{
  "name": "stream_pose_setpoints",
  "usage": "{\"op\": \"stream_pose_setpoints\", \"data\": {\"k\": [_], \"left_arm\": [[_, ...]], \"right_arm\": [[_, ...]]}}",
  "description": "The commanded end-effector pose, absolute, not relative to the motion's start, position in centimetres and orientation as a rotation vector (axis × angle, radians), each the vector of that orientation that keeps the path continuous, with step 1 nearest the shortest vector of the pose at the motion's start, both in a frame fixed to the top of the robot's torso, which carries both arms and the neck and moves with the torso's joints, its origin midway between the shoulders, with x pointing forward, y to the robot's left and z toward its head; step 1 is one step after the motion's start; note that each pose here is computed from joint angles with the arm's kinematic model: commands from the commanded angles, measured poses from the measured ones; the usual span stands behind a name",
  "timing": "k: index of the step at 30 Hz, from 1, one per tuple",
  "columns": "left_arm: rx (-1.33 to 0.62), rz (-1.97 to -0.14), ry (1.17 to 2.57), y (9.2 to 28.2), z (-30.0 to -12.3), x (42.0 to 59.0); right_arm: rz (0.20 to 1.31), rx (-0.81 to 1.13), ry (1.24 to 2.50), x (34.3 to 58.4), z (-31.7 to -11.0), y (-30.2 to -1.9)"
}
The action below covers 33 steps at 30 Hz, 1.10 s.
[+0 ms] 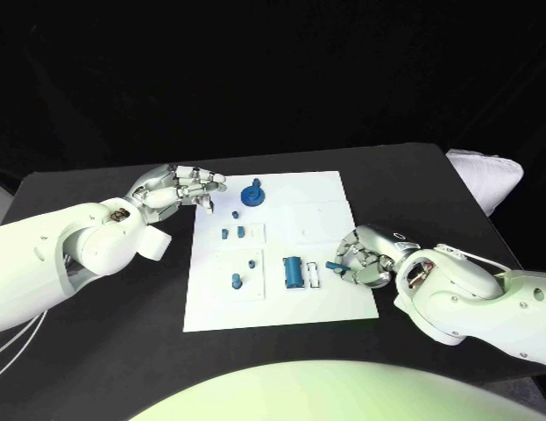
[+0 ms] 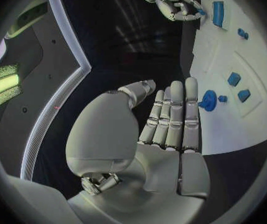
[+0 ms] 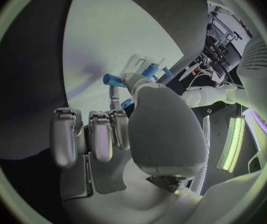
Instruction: Assemble the parts on the task board
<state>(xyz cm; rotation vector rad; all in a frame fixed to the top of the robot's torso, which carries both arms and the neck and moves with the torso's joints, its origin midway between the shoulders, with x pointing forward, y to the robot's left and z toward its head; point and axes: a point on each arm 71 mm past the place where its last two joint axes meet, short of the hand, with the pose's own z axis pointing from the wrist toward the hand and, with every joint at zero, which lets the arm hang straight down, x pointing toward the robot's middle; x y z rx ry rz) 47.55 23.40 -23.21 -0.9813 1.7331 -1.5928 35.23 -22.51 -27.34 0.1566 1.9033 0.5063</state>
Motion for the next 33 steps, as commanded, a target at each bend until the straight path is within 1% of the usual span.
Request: {"op": "stream_pose_setpoints", "data": {"k": [1,14,33], "left_arm": [[-0.977,-1.619,1.737,23.1,-23.1,47.4],[-0.977,-1.621,1.74,23.0,-23.1,47.4],[-0.976,-1.624,1.747,23.0,-23.1,47.4]], "right_arm": [[0.552,0.232,1.925,35.2,-27.5,-22.0],[0.571,0.259,2.009,35.5,-28.8,-20.2],[0.563,0.272,2.038,35.9,-29.7,-19.4]]}}
